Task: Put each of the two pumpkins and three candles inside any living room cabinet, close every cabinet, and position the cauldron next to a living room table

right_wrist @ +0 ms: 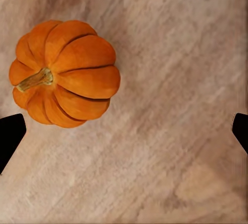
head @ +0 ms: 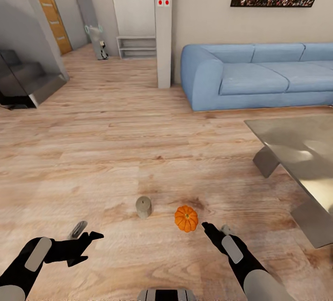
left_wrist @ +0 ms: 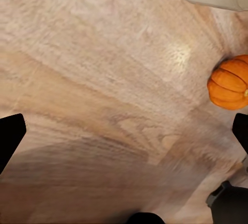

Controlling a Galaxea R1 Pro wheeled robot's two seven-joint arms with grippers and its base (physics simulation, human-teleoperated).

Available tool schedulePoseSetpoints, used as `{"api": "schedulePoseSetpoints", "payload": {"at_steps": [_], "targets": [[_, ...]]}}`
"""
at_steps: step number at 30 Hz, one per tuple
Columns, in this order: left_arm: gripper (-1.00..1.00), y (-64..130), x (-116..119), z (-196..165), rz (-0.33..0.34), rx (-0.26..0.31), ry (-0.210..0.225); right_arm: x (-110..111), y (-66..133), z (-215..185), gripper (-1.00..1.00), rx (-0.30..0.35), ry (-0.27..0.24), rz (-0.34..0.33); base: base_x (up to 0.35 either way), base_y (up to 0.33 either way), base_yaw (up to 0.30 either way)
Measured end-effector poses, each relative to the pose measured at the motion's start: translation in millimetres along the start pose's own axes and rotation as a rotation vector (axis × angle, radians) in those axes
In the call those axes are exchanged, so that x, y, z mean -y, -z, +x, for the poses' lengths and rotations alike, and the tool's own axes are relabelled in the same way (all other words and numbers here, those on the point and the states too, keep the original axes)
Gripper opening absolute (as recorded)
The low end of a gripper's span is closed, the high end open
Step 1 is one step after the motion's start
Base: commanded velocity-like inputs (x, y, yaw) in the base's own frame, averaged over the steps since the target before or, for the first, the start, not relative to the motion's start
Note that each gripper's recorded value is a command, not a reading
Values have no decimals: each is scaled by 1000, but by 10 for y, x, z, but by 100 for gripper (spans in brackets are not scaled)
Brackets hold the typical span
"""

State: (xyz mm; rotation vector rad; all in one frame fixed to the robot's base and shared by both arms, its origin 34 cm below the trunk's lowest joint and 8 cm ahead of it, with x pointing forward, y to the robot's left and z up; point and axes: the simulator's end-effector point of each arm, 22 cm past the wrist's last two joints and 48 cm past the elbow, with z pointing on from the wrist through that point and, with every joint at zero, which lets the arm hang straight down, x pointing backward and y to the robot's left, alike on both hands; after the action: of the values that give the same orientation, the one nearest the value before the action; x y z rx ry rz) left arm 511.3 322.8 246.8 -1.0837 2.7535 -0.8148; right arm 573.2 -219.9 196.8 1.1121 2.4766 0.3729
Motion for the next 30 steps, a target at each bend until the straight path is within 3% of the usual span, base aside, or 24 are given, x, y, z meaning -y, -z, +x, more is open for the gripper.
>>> {"api": "schedulePoseSetpoints", "payload": {"at_steps": [7,14,30], "targets": [[100,-84,-117,22,-19,-12,13,86,-88,91,100,-18,-4,6,0,0,0],[100,-171,-230,59,-38,-27,27,-191,-139,220,100,-45,-11,-169,0,0,0],[100,-364,-484,175,-79,-71,58,111,-324,342,100,-65,-86,-139,0,0,0]]}}
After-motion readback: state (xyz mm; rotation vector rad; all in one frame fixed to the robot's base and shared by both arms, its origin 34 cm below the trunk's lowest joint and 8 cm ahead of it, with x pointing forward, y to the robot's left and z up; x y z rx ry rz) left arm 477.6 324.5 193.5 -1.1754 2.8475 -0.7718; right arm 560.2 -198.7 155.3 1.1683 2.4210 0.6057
